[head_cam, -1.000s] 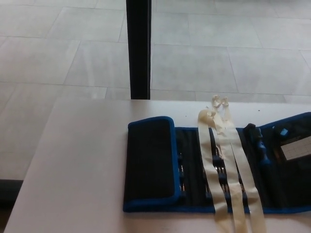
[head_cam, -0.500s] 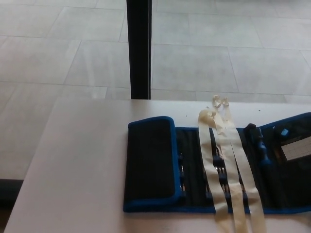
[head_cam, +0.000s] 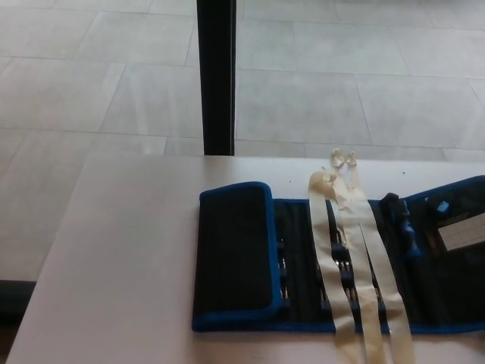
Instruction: The robot uses its right hand to lift an edge of the toolkit kept in middle of the desk and make one fold in it
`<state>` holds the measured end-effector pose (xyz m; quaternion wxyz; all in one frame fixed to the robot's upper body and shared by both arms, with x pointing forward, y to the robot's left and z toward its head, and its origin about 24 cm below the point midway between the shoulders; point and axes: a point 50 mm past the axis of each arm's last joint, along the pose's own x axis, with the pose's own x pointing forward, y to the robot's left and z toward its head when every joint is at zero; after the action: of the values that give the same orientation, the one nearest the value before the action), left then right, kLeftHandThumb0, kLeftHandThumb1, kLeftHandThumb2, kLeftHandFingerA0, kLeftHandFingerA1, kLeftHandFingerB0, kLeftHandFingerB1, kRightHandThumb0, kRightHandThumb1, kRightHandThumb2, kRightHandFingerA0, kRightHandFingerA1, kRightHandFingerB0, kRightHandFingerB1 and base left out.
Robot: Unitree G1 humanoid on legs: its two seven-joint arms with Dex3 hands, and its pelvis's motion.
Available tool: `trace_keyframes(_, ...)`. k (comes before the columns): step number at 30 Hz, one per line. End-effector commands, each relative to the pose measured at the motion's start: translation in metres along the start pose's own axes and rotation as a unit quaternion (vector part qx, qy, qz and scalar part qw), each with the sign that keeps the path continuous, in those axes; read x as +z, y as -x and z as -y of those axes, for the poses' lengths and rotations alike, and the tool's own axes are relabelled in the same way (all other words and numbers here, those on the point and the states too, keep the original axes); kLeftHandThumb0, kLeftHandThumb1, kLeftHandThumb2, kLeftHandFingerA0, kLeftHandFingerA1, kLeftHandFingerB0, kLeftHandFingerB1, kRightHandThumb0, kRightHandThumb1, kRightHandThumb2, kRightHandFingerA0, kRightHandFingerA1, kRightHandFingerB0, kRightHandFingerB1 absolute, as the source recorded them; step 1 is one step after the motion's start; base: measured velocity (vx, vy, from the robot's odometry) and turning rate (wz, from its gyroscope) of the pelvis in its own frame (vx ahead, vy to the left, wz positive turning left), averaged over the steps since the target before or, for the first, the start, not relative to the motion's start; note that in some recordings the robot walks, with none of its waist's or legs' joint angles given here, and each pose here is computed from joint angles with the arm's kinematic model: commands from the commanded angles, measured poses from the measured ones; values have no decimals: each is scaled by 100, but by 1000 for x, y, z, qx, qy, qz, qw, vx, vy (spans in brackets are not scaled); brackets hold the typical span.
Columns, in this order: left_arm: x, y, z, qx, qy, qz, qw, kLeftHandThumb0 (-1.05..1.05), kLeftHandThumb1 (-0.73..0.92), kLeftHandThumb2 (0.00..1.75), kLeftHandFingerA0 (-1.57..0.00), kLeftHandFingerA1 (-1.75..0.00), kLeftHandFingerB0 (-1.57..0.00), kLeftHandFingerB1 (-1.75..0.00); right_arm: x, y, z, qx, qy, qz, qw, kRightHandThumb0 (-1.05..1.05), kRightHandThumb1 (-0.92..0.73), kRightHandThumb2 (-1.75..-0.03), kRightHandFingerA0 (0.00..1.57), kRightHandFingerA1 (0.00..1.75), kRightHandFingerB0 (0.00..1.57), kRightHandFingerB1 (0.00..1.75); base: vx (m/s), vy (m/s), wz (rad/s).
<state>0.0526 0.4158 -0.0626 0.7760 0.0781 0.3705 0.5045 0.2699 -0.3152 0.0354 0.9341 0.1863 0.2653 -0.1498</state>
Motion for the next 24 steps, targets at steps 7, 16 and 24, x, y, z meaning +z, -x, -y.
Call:
trace_keyframes(7, 8, -3, -12, 16, 2, 20, 1000, -65, 83, 64, -54, -72, -52, -49, 4, 16, -41, 105, -19, -19, 994, -50, -66, -103, 34, 63, 21, 55, 0, 0, 0)
trace_keyframes(16, 10, -3, -13, 5, -14, 26, 1000, -70, 70, 83, -51, -65, -46, -51, 12, 53, -82, 162, 135, 124, 970, -49, -65, -103, 33, 61, 18, 52, 0, 0, 3)
trace_keyframes(24, 12, -3, -12, -9, -19, 36, 999, -65, 87, 66, -51, -56, -48, -43, 4, 68, -102, 175, 224, 168, 944, -50, -64, -104, 36, 61, 21, 53, 0, 0, 7)
